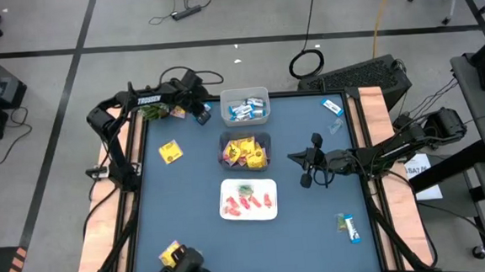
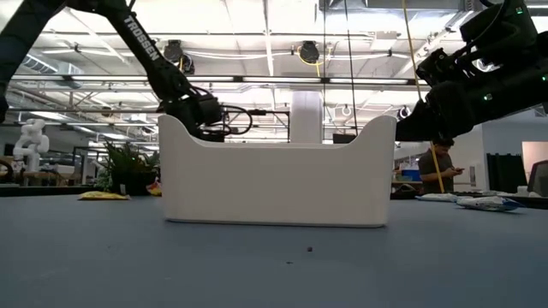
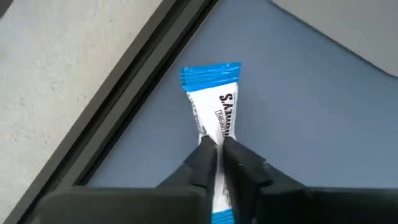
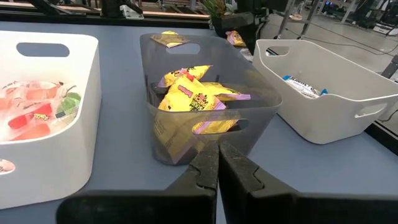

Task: Sort candy
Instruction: Put the white chocolate bar into the gray bin

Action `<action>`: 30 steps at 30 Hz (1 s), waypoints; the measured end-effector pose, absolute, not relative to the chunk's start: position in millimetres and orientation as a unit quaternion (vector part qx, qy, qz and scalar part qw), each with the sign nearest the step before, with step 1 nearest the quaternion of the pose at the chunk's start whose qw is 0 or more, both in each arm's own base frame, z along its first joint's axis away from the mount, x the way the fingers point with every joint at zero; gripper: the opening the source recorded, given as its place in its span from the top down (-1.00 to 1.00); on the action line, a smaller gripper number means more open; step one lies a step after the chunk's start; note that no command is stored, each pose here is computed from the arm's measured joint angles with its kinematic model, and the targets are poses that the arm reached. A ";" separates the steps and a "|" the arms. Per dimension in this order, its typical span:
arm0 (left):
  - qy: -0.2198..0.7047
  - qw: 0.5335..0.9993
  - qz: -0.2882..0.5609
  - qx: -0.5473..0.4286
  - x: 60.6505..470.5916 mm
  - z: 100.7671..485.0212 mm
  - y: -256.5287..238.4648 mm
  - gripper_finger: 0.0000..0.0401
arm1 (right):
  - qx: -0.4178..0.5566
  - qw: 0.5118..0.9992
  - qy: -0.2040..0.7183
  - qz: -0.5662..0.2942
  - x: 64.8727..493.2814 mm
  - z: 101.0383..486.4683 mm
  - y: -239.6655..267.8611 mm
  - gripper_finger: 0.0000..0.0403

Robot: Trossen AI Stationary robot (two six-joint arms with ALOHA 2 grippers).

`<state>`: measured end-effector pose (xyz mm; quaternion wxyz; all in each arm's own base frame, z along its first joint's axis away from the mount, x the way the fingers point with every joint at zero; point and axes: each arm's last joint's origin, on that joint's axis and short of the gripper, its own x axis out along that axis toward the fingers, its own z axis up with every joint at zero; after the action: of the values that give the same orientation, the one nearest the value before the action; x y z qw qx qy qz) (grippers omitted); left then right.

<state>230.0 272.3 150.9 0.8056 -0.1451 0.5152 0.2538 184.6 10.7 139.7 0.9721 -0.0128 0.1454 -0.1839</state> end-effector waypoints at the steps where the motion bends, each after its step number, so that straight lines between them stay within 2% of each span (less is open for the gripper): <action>1: 0.516 0.807 0.250 -0.141 231.1 150.9 271.4 0.89 | -0.013 0.972 0.145 -0.184 184.6 139.7 10.7 1.00; 3: 0.518 0.809 0.243 -0.132 232.8 151.5 269.8 0.97 | -0.013 0.972 0.145 -0.184 184.6 139.7 10.7 1.00; 7: 0.504 0.820 0.245 -0.118 232.7 166.0 266.6 0.97 | -0.013 0.972 0.146 -0.184 184.5 139.6 10.7 1.00; 14: 0.422 0.858 0.275 -0.098 225.5 226.1 251.7 0.99 | -0.016 0.971 0.149 -0.184 184.4 139.2 10.4 1.00; 16: 0.388 0.878 0.262 -0.102 227.5 242.5 242.3 0.99 | -0.016 0.971 0.149 -0.187 184.4 139.2 9.6 1.00; 19: 0.352 0.906 0.216 -0.094 240.0 258.3 222.8 0.99 | -0.012 0.971 0.148 -0.190 184.5 139.2 8.7 1.00; 23: 0.346 0.920 0.172 -0.069 263.5 262.9 200.4 0.99 | -0.004 0.970 0.146 -0.194 184.6 139.2 7.6 1.00; 30: 0.346 0.919 0.189 -0.005 307.5 269.2 204.0 1.00 | -0.003 0.970 0.143 -0.194 184.7 139.7 7.4 1.00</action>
<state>307.5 204.0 269.2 0.9190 -0.0053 0.3459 0.1890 184.7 7.4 139.7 0.9704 -0.0029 0.1433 -0.1944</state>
